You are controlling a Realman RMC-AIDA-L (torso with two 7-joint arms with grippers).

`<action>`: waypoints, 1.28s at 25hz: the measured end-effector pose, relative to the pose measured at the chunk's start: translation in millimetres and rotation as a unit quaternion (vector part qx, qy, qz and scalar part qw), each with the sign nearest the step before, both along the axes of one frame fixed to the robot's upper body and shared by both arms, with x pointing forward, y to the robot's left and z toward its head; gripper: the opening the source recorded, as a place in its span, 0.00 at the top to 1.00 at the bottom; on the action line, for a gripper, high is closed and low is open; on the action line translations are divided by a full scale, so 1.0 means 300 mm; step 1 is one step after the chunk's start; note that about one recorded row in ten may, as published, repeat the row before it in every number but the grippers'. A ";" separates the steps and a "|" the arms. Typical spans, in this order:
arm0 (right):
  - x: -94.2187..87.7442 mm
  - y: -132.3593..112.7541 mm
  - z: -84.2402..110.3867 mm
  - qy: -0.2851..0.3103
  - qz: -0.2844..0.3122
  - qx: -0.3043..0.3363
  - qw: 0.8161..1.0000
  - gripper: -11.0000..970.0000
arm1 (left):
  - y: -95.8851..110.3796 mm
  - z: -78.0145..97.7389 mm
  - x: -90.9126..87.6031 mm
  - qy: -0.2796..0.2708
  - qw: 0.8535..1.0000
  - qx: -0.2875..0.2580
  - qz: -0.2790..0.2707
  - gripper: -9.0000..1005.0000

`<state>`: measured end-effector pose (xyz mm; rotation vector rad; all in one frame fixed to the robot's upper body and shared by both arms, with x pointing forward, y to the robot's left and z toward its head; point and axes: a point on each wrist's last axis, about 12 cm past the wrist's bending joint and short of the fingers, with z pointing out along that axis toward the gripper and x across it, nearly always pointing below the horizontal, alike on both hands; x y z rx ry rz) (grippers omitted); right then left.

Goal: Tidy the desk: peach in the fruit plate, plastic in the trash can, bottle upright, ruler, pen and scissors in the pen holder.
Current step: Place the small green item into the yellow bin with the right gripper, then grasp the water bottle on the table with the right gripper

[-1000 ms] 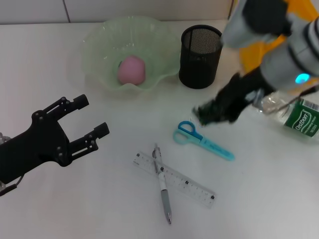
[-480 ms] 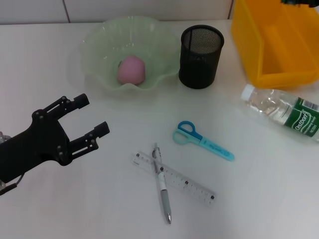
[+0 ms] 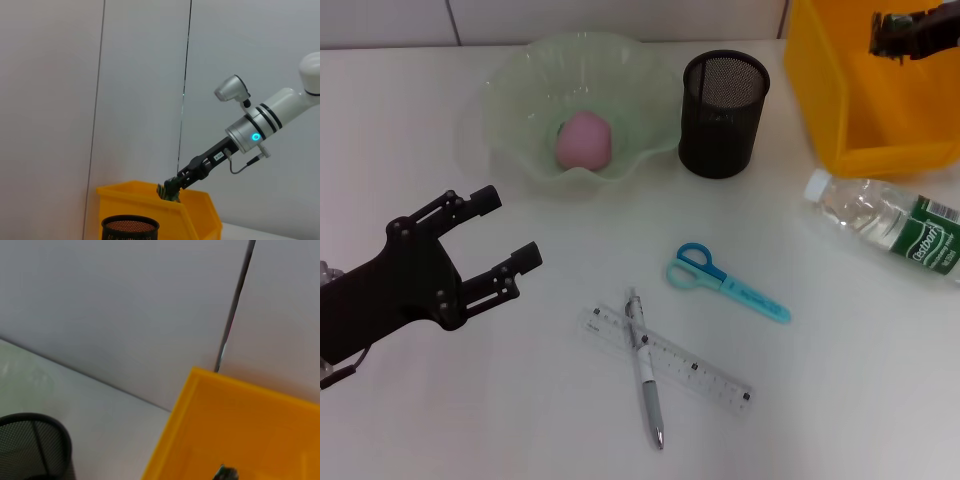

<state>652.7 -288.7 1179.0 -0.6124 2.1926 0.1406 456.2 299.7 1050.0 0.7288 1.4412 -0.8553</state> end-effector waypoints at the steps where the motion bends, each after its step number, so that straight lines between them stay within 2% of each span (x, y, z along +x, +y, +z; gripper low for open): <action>1: 0.000 0.005 -0.001 0.002 0.003 0.000 1.000 0.59 | 0.000 0.000 0.000 0.000 1.000 0.000 0.000 0.21; 6: -0.006 0.023 0.009 0.027 0.018 0.005 0.999 0.49 | 0.000 0.000 0.000 0.000 1.000 -0.001 0.000 0.21; 10: -0.015 0.028 0.051 0.033 0.023 -0.001 0.999 0.42 | 0.000 0.001 -0.001 0.000 1.000 -0.001 -0.001 0.21; 12: -0.055 0.037 0.119 0.032 0.040 -0.001 0.999 0.38 | 0.000 0.000 -0.001 0.001 1.000 -0.001 -0.001 0.21; 13: -0.055 0.037 0.119 0.032 0.040 -0.001 0.999 0.33 | 0.001 0.000 -0.001 0.001 1.000 -0.001 -0.001 0.21; 16: -0.113 0.057 0.199 0.041 0.070 -0.009 0.997 0.21 | 0.003 0.001 -0.001 0.004 1.000 -0.003 -0.001 0.21; 17: -0.161 0.077 0.233 0.065 0.101 -0.022 0.993 0.16 | 0.003 0.002 0.000 0.006 1.000 -0.003 -0.001 0.21; 18: -0.161 0.077 0.233 0.065 0.101 -0.022 0.993 0.16 | 0.003 0.002 0.000 0.006 1.000 -0.003 -0.001 0.21; 20: -0.207 0.090 0.244 0.102 0.129 -0.040 0.986 0.14 | 0.003 0.003 0.001 0.005 1.000 -0.003 -0.001 0.21; 22: -0.263 0.100 0.227 0.157 0.154 -0.069 0.973 0.12 | 0.003 0.003 0.002 0.004 1.000 -0.003 -0.001 0.21; 24: -0.276 0.097 0.210 0.171 0.156 -0.082 0.969 0.13 | 0.003 0.003 0.002 0.005 1.000 -0.003 -0.001 0.21; 26: -0.289 0.083 0.168 0.191 0.150 -0.114 0.963 0.13 | 0.003 0.002 0.002 0.006 1.000 -0.002 0.000 0.21; 27: -0.292 0.065 0.118 0.207 0.142 -0.141 0.958 0.13 | 0.003 0.001 0.003 0.006 1.000 -0.002 0.000 0.21; 32: -0.284 0.036 0.064 0.207 0.141 -0.156 0.956 0.13 | 0.002 -0.003 0.003 0.010 1.000 0.004 -0.005 0.21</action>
